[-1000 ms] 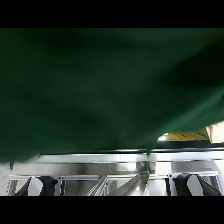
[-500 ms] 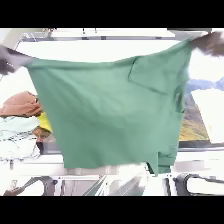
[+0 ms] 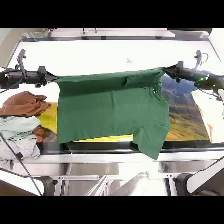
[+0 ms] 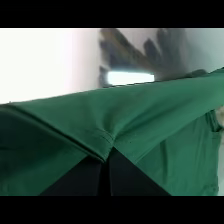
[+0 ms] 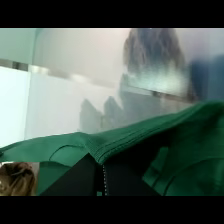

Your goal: Fold the shirts.

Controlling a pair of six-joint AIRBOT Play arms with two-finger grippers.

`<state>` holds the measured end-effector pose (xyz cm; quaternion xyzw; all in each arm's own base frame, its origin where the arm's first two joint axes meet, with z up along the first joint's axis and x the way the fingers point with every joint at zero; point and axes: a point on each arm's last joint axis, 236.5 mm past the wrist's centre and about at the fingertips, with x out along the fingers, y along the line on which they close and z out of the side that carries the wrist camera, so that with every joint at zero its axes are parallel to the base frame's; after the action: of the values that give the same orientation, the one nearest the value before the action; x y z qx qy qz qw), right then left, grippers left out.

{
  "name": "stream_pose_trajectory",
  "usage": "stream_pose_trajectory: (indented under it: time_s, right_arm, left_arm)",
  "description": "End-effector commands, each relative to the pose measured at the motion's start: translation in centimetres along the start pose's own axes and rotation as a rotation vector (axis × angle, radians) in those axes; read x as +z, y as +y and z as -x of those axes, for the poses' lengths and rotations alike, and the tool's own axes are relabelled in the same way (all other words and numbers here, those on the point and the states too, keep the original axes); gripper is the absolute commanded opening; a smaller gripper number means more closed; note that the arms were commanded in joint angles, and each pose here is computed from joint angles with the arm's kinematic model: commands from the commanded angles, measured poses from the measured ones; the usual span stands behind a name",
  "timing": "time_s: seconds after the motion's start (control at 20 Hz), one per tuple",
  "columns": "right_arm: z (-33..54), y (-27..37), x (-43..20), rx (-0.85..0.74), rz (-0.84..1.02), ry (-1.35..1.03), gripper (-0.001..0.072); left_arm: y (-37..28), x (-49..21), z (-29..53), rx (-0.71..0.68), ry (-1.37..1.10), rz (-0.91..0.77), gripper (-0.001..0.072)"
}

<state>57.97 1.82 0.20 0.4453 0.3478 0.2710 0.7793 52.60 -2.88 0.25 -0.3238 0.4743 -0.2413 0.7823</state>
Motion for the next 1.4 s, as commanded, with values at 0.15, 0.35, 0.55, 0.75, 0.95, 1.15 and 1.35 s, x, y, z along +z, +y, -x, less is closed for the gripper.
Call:
stream_pose_trajectory:
  time_s: [0.15, 0.35, 0.55, 0.75, 0.95, 1.15, 1.35]
  right_arm:
    - [1.6, -3.8, -3.0, -0.088, -0.007, 0.139, 0.0026]
    - [1.3, -4.5, -3.9, -0.126, 0.017, 0.177, 0.0026]
    - [1.5, -5.7, -4.4, -0.176, 0.041, 0.202, 0.0026]
    - [1.5, -6.1, -4.5, -0.198, 0.051, 0.207, 0.0026]
    - [1.8, -7.4, -5.6, -0.258, 0.039, 0.254, 0.0027]
    - [2.1, -8.2, -7.3, -0.305, 0.044, 0.328, 0.035]
    - [3.9, -6.8, -6.1, -0.306, 0.008, 0.299, 0.0396]
  left_arm:
    - [5.1, -1.8, -1.4, 0.143, 0.136, 0.004, 0.0007]
    - [5.5, -3.0, -2.5, 0.213, 0.193, -0.06, 0.0008]
    - [7.3, -5.9, -3.6, 0.265, 0.263, -0.044, 0.0007]
    - [8.5, -6.9, -4.5, 0.275, 0.251, -0.01, 0.0008]
    - [8.1, -6.0, -4.5, 0.278, 0.23, -0.031, 0.0007]
    - [6.6, -5.3, -4.2, 0.258, 0.242, -0.06, 0.0023]
    - [2.6, -4.6, -1.8, 0.196, 0.321, -0.111, 0.0695]
